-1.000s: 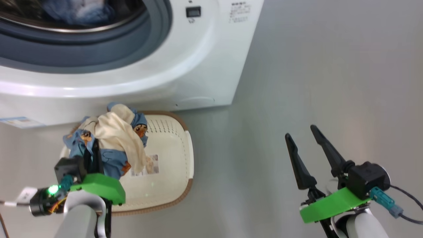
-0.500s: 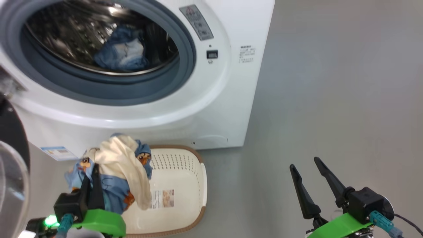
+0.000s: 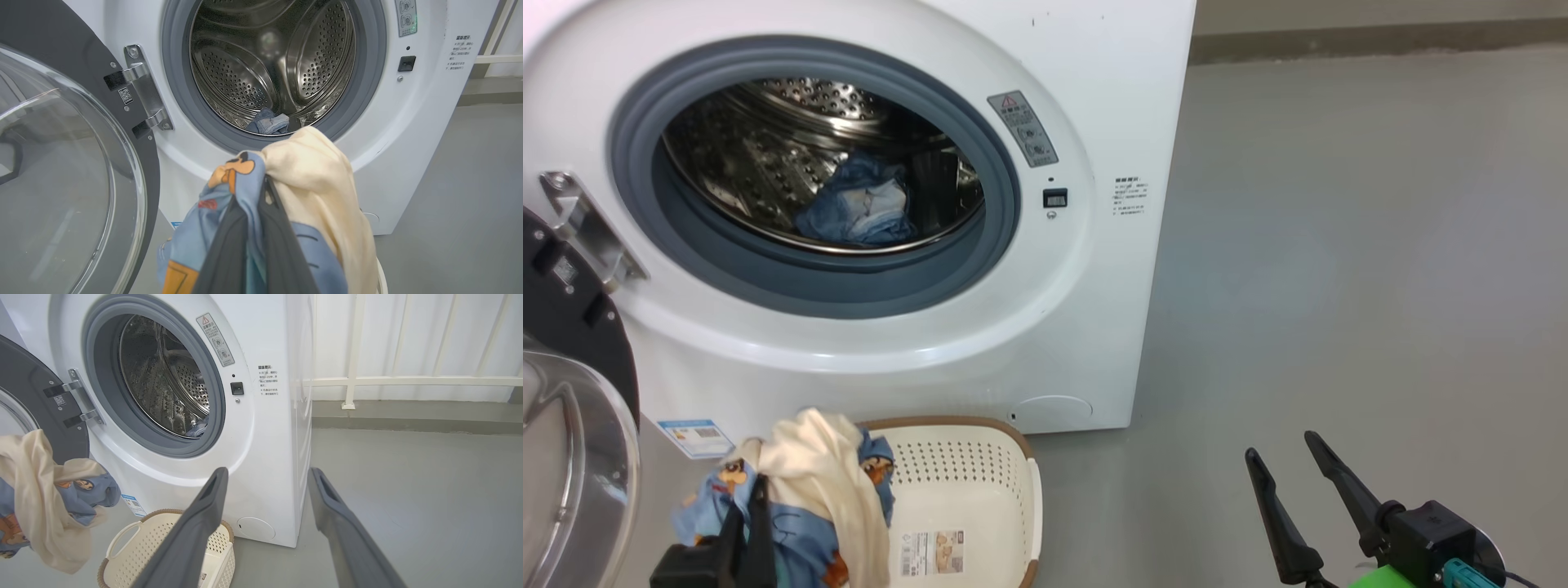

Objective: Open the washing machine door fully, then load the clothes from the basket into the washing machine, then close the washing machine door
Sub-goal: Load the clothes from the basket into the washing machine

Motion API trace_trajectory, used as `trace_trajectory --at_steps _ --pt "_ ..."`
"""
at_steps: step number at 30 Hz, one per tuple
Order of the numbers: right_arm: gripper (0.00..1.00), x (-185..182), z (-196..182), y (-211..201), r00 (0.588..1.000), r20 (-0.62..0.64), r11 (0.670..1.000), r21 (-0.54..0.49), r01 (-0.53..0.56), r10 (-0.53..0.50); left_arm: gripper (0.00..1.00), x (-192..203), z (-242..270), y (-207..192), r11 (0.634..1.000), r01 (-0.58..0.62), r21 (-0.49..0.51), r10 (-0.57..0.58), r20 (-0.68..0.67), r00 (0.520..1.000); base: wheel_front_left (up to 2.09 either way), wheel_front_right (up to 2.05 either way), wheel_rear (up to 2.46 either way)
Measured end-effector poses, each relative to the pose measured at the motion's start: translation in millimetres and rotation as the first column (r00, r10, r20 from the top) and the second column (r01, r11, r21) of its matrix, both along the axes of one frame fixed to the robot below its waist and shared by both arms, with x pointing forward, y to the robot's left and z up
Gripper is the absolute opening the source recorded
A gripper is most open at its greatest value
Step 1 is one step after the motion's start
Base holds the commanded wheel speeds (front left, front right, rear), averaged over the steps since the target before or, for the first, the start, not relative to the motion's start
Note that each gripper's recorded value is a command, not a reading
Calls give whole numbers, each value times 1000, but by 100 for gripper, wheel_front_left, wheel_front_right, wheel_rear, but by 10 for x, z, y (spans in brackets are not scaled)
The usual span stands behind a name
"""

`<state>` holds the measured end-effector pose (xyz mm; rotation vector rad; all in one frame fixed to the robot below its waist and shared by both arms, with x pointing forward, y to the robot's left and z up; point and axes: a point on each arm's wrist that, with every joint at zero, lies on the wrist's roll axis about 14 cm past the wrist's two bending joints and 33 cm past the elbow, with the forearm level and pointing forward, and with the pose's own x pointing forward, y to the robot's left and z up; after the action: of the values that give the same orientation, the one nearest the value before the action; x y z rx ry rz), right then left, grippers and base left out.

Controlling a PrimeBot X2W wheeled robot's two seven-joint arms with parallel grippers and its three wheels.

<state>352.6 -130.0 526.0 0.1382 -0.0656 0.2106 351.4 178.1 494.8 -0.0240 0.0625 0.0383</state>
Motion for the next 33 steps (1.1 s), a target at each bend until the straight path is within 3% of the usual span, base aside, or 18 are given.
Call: trace_trajectory --at_steps 33 --pt "100 -78 106 -15 1000 23 1000 10 4 -4 0 -136 78 -71 999 10 -45 -10 11 1000 0 0 0"
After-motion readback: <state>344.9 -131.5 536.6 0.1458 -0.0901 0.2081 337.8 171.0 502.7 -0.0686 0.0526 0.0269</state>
